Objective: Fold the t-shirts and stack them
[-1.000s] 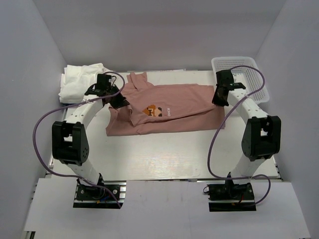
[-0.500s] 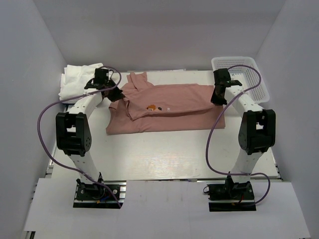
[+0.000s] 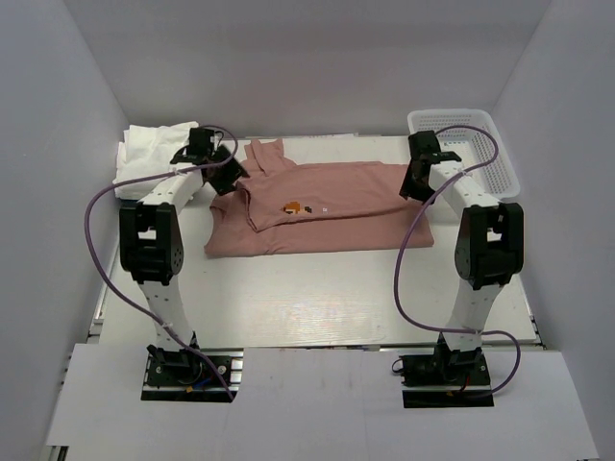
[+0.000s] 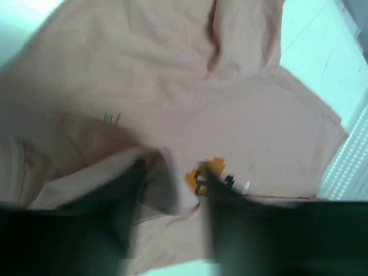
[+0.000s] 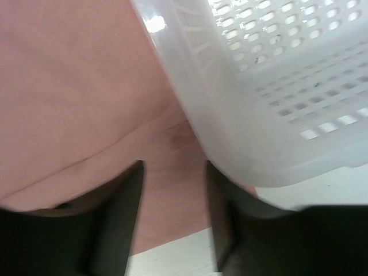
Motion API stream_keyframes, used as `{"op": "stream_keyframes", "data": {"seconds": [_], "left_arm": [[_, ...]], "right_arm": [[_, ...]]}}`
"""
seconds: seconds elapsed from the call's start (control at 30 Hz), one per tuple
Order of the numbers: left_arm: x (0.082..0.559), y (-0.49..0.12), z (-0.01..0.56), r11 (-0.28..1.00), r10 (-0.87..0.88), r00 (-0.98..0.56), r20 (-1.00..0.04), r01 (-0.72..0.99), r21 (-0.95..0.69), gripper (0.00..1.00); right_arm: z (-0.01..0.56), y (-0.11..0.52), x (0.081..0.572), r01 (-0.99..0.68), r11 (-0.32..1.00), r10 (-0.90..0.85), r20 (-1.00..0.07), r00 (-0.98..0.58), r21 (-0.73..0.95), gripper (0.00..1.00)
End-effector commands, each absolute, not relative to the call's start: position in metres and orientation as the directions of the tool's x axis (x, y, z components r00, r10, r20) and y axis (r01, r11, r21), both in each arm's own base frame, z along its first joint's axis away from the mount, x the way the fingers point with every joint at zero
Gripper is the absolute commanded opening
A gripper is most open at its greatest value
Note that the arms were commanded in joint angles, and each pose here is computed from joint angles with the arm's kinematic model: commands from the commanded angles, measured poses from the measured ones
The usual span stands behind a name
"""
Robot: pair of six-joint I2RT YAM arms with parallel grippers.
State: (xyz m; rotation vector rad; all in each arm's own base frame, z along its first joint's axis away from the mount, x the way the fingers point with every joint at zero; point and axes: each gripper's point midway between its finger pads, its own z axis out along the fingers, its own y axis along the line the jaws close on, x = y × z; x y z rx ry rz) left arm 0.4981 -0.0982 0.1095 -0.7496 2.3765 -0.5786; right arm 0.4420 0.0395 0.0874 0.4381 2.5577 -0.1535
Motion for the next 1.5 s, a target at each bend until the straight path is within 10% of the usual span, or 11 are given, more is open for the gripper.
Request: {"op": "stream_keyframes", "data": {"seconds": [0.0,0.17,0.6,1.03,1.47], "left_arm": [[0.524,-0.088,0.131,0.743,-0.641,-0.636,-0.431,-0.37,-0.558,0.95],[0.521,-0.092,0.135,0.752,-0.621,-0.667,-0.412,-0.358,-0.554,1.0],[0.42,-0.09,0.112,0.765,-0.604,-0.703,-0.375,-0.379,-0.521,1.0],[0.366,-0.07,0.022,0.783,-0.603,-0.761,-0.239,-0.508,-0.359,1.0],[0.239,-0.048,0.04,0.772,-0.633,-0.749,-0.195,-0.594,-0.224,1.0]], "right_arm": [[0.115,0.042,0.456,0.345,0.938,0.289,-0.574,-0.766,0.012,0.57],[0.136,0.056,0.447,0.291,0.953,0.281,-0.584,-0.761,0.079,0.9],[0.116,0.128,0.398,-0.033,0.959,0.137,-0.561,-0.817,0.282,0.9],[0.024,0.14,0.395,0.004,0.963,0.112,-0.389,-0.914,0.269,0.9],[0.024,0.146,0.247,-0.113,0.927,-0.001,-0.297,-0.955,0.358,0.9]]}}
